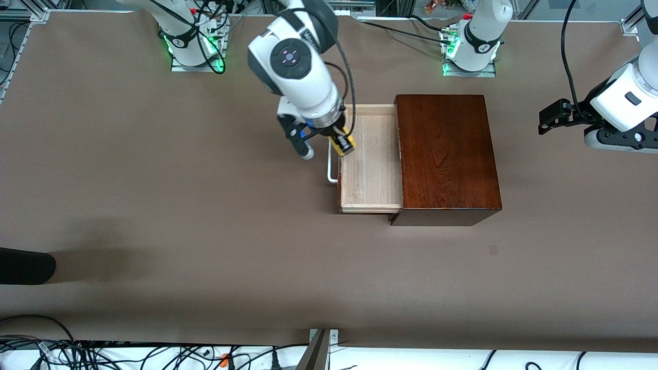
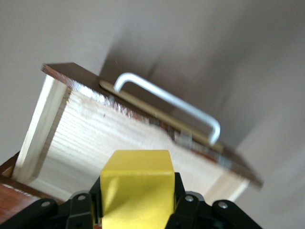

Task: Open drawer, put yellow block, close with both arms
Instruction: 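Carry the yellow cube with the right gripper over the open drawer, then open the right gripper to drop the cube into the drawer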

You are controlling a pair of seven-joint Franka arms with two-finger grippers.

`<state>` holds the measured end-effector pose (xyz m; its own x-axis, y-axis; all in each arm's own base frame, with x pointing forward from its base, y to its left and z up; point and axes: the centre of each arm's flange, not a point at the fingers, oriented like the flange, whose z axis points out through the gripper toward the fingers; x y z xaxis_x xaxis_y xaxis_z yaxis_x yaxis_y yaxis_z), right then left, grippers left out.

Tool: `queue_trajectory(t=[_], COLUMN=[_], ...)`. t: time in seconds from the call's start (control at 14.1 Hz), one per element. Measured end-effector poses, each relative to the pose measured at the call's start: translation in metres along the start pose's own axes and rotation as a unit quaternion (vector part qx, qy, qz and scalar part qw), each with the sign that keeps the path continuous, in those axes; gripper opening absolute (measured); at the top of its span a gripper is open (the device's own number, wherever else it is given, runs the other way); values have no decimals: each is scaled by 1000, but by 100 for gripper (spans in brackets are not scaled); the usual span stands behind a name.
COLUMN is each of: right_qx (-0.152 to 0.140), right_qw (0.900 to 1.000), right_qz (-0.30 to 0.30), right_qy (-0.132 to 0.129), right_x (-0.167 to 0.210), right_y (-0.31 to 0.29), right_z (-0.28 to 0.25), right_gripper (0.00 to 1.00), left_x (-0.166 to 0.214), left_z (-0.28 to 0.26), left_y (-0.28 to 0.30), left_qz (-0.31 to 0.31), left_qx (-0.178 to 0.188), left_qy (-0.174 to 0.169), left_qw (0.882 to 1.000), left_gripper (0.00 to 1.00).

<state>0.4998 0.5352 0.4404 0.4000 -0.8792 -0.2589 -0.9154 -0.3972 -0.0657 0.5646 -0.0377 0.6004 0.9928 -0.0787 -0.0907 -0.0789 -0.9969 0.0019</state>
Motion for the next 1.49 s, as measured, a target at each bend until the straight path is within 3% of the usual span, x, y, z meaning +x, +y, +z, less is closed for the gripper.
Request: queue_trajectory(t=[0.28, 0.57, 1.28, 1.42, 1.49], right_qx=[-4, 2, -15, -16, -12], right_qw=[996, 991, 989, 989, 989], right_qz=[92, 130, 141, 140, 136], right_qy=[2, 30, 44, 48, 52], right_x=[-40, -37, -33, -32, -32], right_y=[15, 12, 16, 16, 16], right_z=[26, 94, 126, 130, 129], right_gripper=[56, 56, 56, 58, 64], left_x=[0, 0, 0, 0, 0], left_z=[0, 0, 0, 0, 0], left_y=[0, 0, 7, 8, 8], left_qz=[0, 0, 6, 7, 8], left_qx=[0, 0, 0, 0, 0], left_qy=[0, 0, 0, 0, 0], left_qw=[1000, 1000, 1000, 1000, 1000], left_gripper=[100, 100, 100, 100, 100])
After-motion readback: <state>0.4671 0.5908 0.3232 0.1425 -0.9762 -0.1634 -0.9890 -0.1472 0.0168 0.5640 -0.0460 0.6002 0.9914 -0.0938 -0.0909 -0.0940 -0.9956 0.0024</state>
